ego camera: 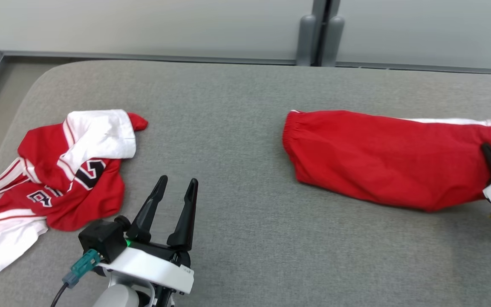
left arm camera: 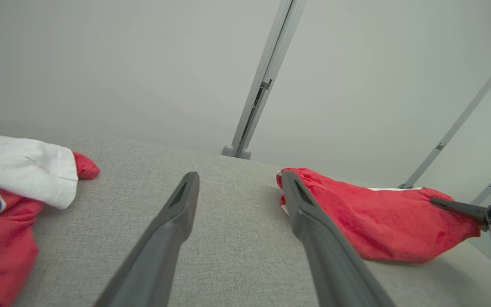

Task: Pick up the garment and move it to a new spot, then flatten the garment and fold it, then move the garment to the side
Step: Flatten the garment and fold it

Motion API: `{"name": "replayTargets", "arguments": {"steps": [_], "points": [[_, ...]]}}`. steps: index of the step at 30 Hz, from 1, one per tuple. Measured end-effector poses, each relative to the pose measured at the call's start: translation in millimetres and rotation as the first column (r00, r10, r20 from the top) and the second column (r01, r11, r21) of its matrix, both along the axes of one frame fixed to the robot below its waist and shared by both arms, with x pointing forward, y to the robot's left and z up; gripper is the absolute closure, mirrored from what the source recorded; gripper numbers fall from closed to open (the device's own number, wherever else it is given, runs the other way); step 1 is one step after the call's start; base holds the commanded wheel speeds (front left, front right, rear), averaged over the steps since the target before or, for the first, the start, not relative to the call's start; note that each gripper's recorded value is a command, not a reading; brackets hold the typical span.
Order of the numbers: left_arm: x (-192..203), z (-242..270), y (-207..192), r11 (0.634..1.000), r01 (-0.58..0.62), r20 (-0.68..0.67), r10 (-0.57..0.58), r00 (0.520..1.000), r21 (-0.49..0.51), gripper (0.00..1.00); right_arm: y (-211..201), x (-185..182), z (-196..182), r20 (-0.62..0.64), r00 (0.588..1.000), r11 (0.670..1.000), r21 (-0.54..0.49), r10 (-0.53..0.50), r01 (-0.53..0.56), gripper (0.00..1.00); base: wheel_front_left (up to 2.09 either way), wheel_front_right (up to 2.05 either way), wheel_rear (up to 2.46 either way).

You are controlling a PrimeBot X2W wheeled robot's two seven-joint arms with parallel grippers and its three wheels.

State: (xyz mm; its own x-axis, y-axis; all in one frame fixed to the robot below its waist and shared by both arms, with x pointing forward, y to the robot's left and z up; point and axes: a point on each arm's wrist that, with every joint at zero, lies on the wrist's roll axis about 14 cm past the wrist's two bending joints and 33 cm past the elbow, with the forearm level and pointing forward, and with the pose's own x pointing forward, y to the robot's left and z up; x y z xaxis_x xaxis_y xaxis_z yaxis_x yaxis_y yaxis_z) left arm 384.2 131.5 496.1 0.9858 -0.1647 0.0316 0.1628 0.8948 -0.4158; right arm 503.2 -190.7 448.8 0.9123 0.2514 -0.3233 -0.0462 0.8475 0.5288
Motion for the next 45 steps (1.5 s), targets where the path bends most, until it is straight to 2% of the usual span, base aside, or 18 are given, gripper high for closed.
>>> {"name": "replayTargets", "arguments": {"steps": [6, 12, 17, 22, 27, 35, 36, 37, 38, 39, 40, 45], "points": [[-2, 4, -11, 0.999, 0.032, 0.014, -0.032, 0.999, -0.001, 0.0, -35, -12, 13, 0.032, 0.998, 0.997, -0.046, -0.063, 0.064, 1.0, 0.0, 0.0, 0.0], [-9, 8, -15, 0.999, 0.038, 0.024, -0.038, 0.999, 0.001, 0.0, -27, -9, 37, 0.092, 0.996, 0.996, -0.091, -0.014, 0.023, 1.0, 0.0, 0.0, 0.0], [-16, 9, -18, 0.999, 0.034, 0.028, -0.034, 0.999, -0.01, 0.0, 12, 4, 58, 0.122, 0.988, 0.989, -0.128, 0.096, -0.08, 1.0, 0.0, 0.0, 0.0], [-20, 7, -10, 1.0, -0.002, 0.017, 0.002, 1.0, -0.019, 0.0, 68, 20, 60, 0.087, 0.969, 0.961, -0.173, 0.231, -0.214, 1.0, 0.0, 0.0, 0.0], [-24, 1, 1, 0.998, -0.047, -0.003, 0.047, 0.999, -0.028, 0.0, 126, 24, 42, 0.009, 0.933, 0.915, -0.197, 0.361, -0.352, 1.0, 0.0, 0.0, 0.0], [-30, -6, 22, 0.992, -0.124, -0.027, 0.123, 0.992, -0.034, 0.0, 184, 16, 6, -0.11, 0.873, 0.848, -0.207, 0.474, -0.487, 1.0, 0.0, 0.0, 0.0], [-30, -7, 24, 0.991, -0.131, -0.031, 0.13, 0.991, -0.033, 0.0, 189, 14, 3, -0.118, 0.867, 0.842, -0.208, 0.484, -0.498, 0.96, 0.0, 0.0, 0.0], [-30, -8, 24, 0.99, -0.134, -0.034, 0.133, 0.991, -0.032, 0.0, 192, 13, 0, -0.125, 0.863, 0.838, -0.208, 0.49, -0.505, 0.8, 0.0, 0.0, 0.0], [-29, -9, 25, 0.99, -0.135, -0.035, 0.134, 0.99, -0.032, 0.0, 194, 12, -2, -0.13, 0.86, 0.834, -0.209, 0.494, -0.511, 0.53, 0.0, 0.0, 0.0], [-29, -9, 25, 0.99, -0.134, -0.037, 0.133, 0.99, -0.033, 0.0, 195, 11, -3, -0.134, 0.858, 0.832, -0.208, 0.497, -0.514, 0.05, 0.0, 0.0, 0.0], [-28, -10, 24, 0.99, -0.134, -0.037, 0.133, 0.99, -0.035, 0.0, 197, 9, -4, -0.138, 0.855, 0.83, -0.206, 0.5, -0.519, 0.0, 0.0, 0.0, 0.0], [-24, -9, 19, 0.993, -0.115, -0.032, 0.114, 0.993, -0.032, 0.0, 203, 1, 5, -0.103, 0.851, 0.831, -0.187, 0.514, -0.525, 0.0, 0.0, 0.0, 0.0]]}}
